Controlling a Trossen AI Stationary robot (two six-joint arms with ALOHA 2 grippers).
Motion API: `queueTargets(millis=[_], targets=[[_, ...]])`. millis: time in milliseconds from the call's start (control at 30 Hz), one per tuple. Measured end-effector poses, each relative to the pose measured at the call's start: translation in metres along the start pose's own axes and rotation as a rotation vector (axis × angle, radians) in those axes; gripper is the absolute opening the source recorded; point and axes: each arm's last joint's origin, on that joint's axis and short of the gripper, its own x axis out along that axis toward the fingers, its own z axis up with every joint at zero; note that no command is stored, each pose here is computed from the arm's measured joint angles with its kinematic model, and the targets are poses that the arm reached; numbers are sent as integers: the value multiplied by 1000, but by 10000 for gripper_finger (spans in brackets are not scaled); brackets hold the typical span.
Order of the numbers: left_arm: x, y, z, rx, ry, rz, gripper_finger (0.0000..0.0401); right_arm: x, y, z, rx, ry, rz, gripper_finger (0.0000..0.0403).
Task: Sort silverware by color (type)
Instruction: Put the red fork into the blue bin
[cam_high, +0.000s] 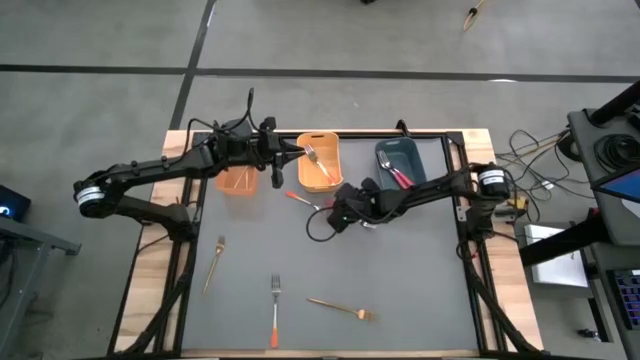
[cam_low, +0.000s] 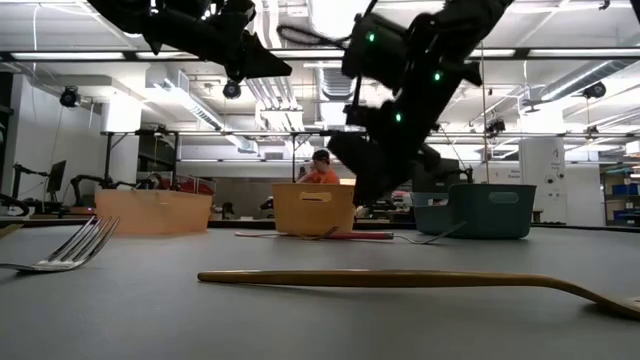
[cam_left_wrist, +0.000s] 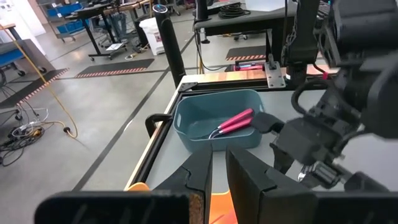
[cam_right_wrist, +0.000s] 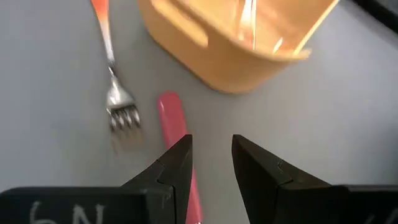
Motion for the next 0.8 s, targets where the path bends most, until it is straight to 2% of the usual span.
queueTargets(millis=[133,267,800], targets=[[0,0,0,1,0,0,29,11,2,-7,-15,2,-56,104],[0,0,0,2,0,0,29,18,4,-10,-25,17,-64,104],[0,0,0,3,-1,0,29,13,12,-12,-65,115,93,104]])
